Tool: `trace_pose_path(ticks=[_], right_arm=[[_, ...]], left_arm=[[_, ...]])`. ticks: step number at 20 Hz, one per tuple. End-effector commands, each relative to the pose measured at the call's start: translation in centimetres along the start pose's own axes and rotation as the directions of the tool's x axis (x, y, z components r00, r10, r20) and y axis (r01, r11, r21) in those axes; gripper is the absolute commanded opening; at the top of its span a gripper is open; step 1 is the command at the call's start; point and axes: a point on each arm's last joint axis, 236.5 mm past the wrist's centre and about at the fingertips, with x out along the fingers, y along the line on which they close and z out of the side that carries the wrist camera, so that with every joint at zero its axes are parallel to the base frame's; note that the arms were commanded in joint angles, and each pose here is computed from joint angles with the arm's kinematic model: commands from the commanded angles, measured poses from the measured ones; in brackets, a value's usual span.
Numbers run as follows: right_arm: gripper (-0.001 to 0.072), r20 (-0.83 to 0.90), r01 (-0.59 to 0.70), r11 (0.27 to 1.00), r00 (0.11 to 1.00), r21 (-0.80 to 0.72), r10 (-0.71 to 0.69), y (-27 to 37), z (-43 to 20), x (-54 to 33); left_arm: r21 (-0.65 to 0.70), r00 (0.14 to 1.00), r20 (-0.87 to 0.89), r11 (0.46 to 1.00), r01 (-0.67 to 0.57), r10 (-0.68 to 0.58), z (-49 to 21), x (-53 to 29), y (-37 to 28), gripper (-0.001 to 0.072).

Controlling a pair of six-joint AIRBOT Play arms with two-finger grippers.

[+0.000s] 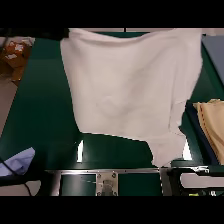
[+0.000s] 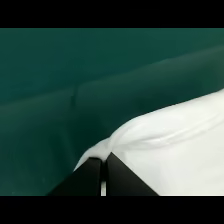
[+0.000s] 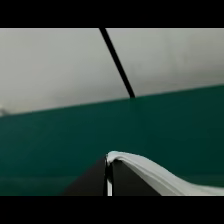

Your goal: Fold the shirts.

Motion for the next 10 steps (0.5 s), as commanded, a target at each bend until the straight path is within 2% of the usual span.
trace_pose_path(ticks=[1,5,6,7,8,9,10], right_arm=[[0.0014,-0.274,0.030,0.999,0.961,0.025,-0.022,-3.5,-13.6,10.5],[0.0015,-0.442,0.068,0.996,0.896,0.060,-0.035,-6.5,-23.0,14.6],[0.0045,-0.468,0.075,0.995,0.883,0.065,-0.036,-7.1,-24.0,14.6],[0.0252,-0.489,0.082,0.994,0.872,0.069,-0.038,-7.6,-24.5,14.2],[0.0405,-0.502,0.093,0.993,0.864,0.076,-0.042,-8.5,-24.3,13.6],[0.0401,-0.523,0.103,0.991,0.851,0.084,-0.044,-9.4,-24.0,12.7],[0.0320,-0.553,0.120,0.988,0.832,0.096,-0.047,-10.6,-23.7,11.2]], left_arm=[[-0.149,0.982,-0.182,0.989,0.015,-0.042,-8.6,12.1,3.6,0.0019],[-0.271,0.978,-0.171,0.960,0.071,-0.120,-12.2,18.4,4.0,0.0020],[-0.277,0.976,-0.183,0.959,0.067,-0.121,-12.8,18.8,4.1,0.0021],[-0.272,0.974,-0.193,0.960,0.064,-0.119,-13.0,18.7,4.2,0.0071],[-0.270,0.970,-0.206,0.960,0.067,-0.126,-12.9,18.2,4.5,0.0447],[-0.281,0.964,-0.227,0.957,0.072,-0.139,-12.7,17.3,4.9,0.0664],[-0.286,0.953,-0.259,0.955,0.083,-0.160,-12.6,16.0,5.2,0.0661]])
